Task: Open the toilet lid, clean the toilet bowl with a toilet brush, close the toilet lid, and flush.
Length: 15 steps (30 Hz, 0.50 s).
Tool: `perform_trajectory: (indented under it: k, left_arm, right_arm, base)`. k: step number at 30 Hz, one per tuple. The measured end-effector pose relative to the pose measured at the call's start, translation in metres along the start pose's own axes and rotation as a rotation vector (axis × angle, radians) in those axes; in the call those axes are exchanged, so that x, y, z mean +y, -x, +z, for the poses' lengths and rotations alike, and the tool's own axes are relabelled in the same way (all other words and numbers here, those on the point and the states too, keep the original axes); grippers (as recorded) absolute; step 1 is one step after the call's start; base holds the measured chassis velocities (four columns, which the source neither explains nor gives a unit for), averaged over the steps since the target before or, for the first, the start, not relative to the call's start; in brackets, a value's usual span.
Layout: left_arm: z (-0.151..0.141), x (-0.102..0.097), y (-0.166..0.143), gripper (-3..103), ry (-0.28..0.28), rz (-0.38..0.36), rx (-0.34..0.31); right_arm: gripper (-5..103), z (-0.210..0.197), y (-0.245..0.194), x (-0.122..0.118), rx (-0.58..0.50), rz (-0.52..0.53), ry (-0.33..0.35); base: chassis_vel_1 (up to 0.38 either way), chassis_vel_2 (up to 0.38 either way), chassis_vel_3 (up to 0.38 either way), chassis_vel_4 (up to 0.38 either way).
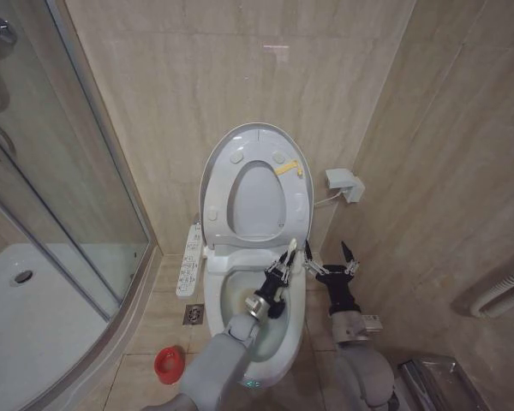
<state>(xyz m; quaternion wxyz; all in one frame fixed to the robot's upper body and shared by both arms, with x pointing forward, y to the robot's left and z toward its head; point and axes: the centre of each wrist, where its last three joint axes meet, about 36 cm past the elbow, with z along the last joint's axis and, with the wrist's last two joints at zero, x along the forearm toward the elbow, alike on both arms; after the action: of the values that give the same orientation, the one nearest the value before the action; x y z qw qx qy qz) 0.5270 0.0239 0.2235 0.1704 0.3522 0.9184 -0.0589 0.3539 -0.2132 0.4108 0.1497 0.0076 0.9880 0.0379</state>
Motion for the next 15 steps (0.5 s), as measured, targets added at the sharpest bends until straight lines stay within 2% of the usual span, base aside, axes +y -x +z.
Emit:
perform_trajectory:
  k: [10,15]
  left_arm:
    - [0.01,0.029,-0.007,18,0.029,0.009,0.056]
    - [0.002,0.027,0.003,18,0.029,0.017,0.024]
  right_arm:
    - [100,0.0,0.0,0.0,0.0,0.0,0.0]
    - [100,0.0,0.0,0.0,0.0,0.0,0.0]
  base:
    - [0.0,0.0,0.0,0.0]
    - [0.0,0.0,0.0,0.0]
